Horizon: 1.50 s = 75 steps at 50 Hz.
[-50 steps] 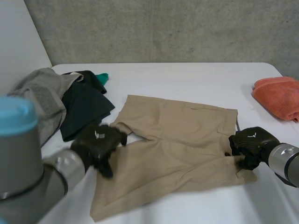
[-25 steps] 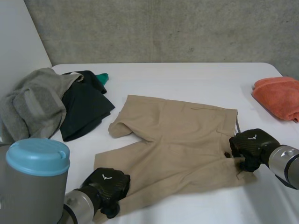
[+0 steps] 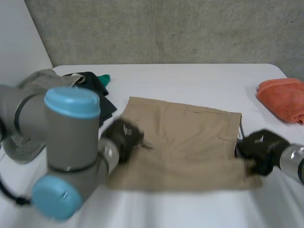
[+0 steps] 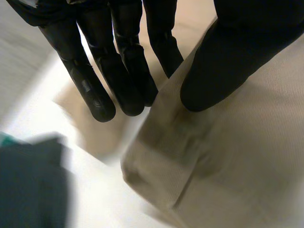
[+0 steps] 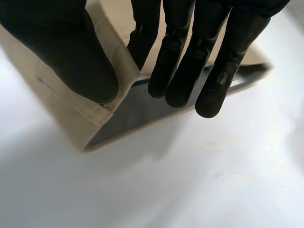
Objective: Fold the laundry.
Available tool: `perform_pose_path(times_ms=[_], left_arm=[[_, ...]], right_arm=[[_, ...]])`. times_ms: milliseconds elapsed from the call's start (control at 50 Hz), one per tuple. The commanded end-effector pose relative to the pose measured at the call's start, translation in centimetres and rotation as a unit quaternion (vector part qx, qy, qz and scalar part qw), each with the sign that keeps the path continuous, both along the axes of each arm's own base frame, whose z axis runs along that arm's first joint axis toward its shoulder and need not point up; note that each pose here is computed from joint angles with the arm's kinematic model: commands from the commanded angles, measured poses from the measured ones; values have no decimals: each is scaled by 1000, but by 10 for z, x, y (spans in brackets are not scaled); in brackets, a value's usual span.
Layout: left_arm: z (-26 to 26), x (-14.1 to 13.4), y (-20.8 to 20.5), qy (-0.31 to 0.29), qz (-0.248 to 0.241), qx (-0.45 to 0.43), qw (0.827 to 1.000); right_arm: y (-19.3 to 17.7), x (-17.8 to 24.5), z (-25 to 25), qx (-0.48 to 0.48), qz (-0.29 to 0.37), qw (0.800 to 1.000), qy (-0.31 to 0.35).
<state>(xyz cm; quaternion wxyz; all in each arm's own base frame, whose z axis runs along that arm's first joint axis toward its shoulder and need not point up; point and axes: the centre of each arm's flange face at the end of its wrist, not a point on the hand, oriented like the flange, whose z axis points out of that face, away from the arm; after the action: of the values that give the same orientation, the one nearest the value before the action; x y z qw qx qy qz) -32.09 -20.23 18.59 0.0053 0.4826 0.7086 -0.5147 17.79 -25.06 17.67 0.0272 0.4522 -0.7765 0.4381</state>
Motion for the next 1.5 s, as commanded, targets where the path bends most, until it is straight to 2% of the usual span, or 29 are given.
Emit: perform_pose_path(times_ms=[20,80,160,300,380,520,600,680,760,860,1020,1180,1380,1500], left_arm=[[10,-32,-90,56,15,-194,979],[3,-41,-123,48,22,-271,961],[-14,-55,-149,42,19,-326,944],[-61,-71,-180,53,3,-335,941],[-90,-76,-192,56,-3,-339,939],[-98,-80,-197,73,-18,-354,932],[-100,-79,-191,75,-25,-349,934],[-76,-77,-185,82,-20,-359,930],[-48,-73,-171,93,-22,-357,929],[-7,-52,-147,130,8,-324,937],[12,-22,-107,182,42,-244,952],[8,-4,-80,195,53,-193,960],[3,1,-71,189,55,-181,964],[7,1,-71,192,55,-184,962]], right_arm=[[-51,1,19,-118,-55,990,-62],[-69,9,22,-167,-62,981,-77],[-88,30,12,-219,-52,970,-88],[-135,46,-17,-324,-72,939,-95],[-152,58,-34,-353,-75,927,-101],[-158,63,-40,-355,-83,926,-99],[-151,63,-33,-332,-88,934,-97],[-140,57,-16,-292,-95,947,-101],[-125,51,16,-251,-102,951,-151],[-94,46,40,-165,-54,966,-190],[-74,22,16,-64,-43,982,-171],[-72,16,-20,-61,-14,993,-96],[-84,17,-50,-53,-11,994,-96],[-89,13,-47,-70,-19,993,-95]])
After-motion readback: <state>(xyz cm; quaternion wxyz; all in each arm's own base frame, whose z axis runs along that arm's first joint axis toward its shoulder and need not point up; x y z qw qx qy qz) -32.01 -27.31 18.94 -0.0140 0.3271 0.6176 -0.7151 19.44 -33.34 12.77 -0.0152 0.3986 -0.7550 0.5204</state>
